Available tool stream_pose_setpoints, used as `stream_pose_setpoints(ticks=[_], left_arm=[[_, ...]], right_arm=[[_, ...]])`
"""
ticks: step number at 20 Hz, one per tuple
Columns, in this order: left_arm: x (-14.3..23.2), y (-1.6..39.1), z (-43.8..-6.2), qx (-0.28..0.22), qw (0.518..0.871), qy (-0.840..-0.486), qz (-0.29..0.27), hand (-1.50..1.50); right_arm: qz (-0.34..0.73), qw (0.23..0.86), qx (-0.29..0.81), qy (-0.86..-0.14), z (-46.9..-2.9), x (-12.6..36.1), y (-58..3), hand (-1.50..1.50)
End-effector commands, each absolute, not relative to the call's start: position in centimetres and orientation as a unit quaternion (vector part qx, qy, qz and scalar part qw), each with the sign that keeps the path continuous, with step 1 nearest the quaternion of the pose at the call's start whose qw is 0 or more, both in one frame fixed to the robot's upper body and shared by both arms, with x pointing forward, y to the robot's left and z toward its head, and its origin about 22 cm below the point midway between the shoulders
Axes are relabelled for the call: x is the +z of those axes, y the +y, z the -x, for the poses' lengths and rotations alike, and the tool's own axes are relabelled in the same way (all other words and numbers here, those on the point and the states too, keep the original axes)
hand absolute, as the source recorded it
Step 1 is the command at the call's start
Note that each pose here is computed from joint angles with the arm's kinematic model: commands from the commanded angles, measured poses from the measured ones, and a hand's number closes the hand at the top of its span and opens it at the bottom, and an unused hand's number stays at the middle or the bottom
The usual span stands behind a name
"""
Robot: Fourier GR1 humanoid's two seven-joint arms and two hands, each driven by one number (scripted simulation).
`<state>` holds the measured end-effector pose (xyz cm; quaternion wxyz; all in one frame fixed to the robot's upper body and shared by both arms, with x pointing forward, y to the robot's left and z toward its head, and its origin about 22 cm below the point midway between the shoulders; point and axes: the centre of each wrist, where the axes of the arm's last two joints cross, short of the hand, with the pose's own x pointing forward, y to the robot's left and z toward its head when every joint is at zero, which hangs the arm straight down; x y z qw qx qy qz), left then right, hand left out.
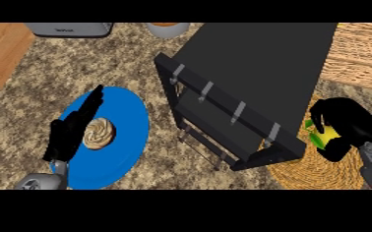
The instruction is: Pick the lemon from the placemat and place it in the tiered shelf
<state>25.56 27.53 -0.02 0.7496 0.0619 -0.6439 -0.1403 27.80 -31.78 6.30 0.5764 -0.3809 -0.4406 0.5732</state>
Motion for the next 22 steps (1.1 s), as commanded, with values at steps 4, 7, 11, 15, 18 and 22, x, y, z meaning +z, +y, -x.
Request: stream_pose_setpoints(ticks=[4, 7, 11, 15, 18, 22], left_arm=[[-1.8, 28.5, -24.1, -0.124, 0.782, -0.607, -0.064, 0.00], [-2.3, 28.4, -24.2, -0.120, 0.784, -0.606, -0.062, 0.00], [-3.2, 28.2, -23.3, -0.123, 0.783, -0.607, -0.057, 0.00], [-1.5, 27.9, -24.0, -0.127, 0.781, -0.609, -0.055, 0.00], [-2.8, 25.6, -23.2, -0.134, 0.774, -0.616, -0.053, 0.00], [-3.1, 25.6, -23.9, -0.144, 0.776, -0.613, -0.043, 0.00]], right_arm=[[0.258, 0.415, 0.625, -0.609, -28.1, 15.2, -34.4, 1.50], [0.277, 0.389, 0.577, -0.663, -28.9, 19.1, -38.4, 1.50], [0.204, 0.407, 0.485, -0.747, -29.5, 23.0, -39.1, 1.50], [0.188, 0.429, 0.442, -0.765, -29.7, 25.3, -39.2, 1.50], [0.201, 0.435, 0.437, -0.761, -30.5, 28.2, -37.8, 1.50], [0.215, 0.431, 0.427, -0.765, -31.9, 29.7, -33.8, 1.50]])
